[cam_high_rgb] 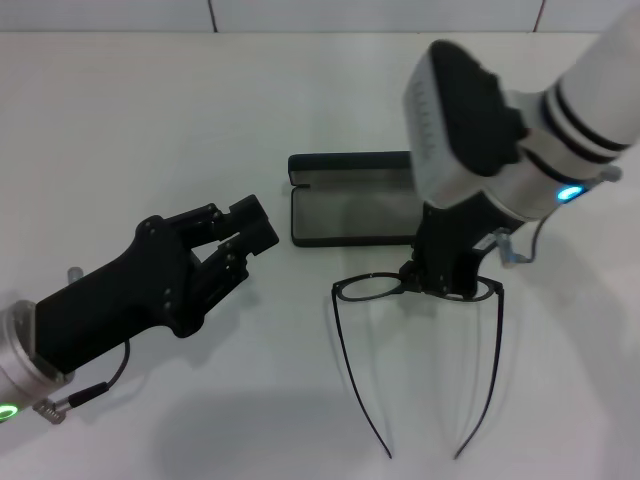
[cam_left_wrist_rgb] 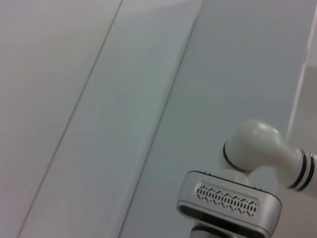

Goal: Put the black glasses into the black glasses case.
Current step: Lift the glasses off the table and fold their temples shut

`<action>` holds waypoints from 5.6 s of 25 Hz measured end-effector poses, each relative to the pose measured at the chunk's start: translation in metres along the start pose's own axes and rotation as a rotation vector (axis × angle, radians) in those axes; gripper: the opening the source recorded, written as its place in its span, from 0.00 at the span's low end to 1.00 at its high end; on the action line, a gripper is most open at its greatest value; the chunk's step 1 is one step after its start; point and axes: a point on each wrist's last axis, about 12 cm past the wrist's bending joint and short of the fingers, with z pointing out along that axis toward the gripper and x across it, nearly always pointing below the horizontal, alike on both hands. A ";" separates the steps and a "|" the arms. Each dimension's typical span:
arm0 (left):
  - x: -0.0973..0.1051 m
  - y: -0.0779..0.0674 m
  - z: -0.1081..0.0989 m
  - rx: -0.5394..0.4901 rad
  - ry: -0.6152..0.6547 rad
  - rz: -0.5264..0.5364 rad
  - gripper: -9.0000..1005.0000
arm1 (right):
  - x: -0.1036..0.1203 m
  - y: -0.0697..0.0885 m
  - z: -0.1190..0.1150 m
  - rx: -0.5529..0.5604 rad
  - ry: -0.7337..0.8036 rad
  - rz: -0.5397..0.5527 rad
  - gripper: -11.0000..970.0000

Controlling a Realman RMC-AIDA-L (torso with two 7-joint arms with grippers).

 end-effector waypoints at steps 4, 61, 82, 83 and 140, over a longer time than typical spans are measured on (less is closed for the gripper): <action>-0.003 -0.002 0.001 0.027 -0.016 0.003 0.24 | 0.011 0.015 -0.027 0.054 -0.121 0.000 0.08; -0.022 0.003 0.082 0.399 -0.114 0.038 0.05 | 0.076 0.039 -0.039 0.091 -1.167 0.146 0.07; -0.016 0.008 0.081 0.313 -0.121 0.010 0.05 | 0.071 0.044 -0.031 0.056 -1.179 0.148 0.07; -0.016 0.008 0.081 0.312 -0.121 0.010 0.05 | 0.071 0.044 -0.031 0.056 -1.179 0.148 0.07; -0.013 -0.016 0.093 0.493 -0.202 0.135 0.05 | 0.057 0.026 -0.041 0.272 -1.523 0.066 0.08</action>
